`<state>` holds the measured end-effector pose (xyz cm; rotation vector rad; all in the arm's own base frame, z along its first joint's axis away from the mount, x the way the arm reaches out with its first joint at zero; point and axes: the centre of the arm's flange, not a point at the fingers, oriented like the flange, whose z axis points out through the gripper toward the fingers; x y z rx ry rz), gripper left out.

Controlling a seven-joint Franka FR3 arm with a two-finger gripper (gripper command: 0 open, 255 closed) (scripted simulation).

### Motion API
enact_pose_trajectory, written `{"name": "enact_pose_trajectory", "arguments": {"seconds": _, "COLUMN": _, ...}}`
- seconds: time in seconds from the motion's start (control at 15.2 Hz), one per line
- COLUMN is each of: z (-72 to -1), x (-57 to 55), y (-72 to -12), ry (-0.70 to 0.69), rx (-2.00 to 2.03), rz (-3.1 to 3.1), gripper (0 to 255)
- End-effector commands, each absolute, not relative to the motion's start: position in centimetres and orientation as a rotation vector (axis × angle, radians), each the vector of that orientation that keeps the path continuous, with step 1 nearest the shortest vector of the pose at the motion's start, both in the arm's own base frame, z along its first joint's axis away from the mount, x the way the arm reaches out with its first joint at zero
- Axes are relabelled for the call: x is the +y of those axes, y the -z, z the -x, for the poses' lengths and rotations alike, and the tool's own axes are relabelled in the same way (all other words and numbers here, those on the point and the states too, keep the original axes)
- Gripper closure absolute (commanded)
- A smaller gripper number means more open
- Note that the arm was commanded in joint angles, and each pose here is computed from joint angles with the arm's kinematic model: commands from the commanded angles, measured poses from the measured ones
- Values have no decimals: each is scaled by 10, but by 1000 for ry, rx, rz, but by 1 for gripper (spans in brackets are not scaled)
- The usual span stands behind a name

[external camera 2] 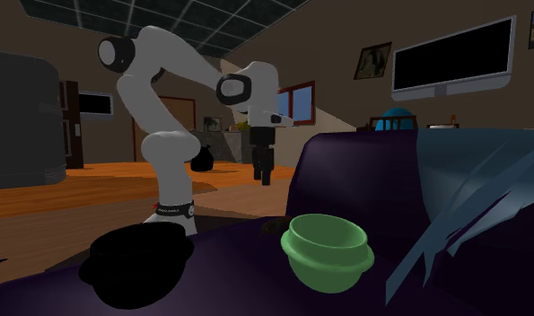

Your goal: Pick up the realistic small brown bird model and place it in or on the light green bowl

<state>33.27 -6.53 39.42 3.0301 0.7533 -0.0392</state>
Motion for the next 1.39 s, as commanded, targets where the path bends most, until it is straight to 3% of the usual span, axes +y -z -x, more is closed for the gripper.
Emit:
{"name": "enact_pose_trajectory", "arguments": {"seconds": 0.0, "z": -345, "x": -75, "y": -374, "ry": 5, "rx": 845, "rz": -3002, "gripper": 0}}
{"name": "enact_pose_trajectory", "arguments": {"seconds": 0.4, "z": -383, "x": -101, "y": -315, "ry": -81, "rx": 1096, "rz": -2914, "gripper": 0}}
{"name": "enact_pose_trajectory", "arguments": {"seconds": 0.86, "z": -385, "x": -102, "y": -278, "ry": -81, "rx": 1096, "rz": -2914, "gripper": 0}}
{"name": "enact_pose_trajectory", "arguments": {"seconds": 1.32, "z": -386, "x": -102, "y": -275, "ry": -81, "rx": 1096, "rz": -2914, "gripper": 0}}
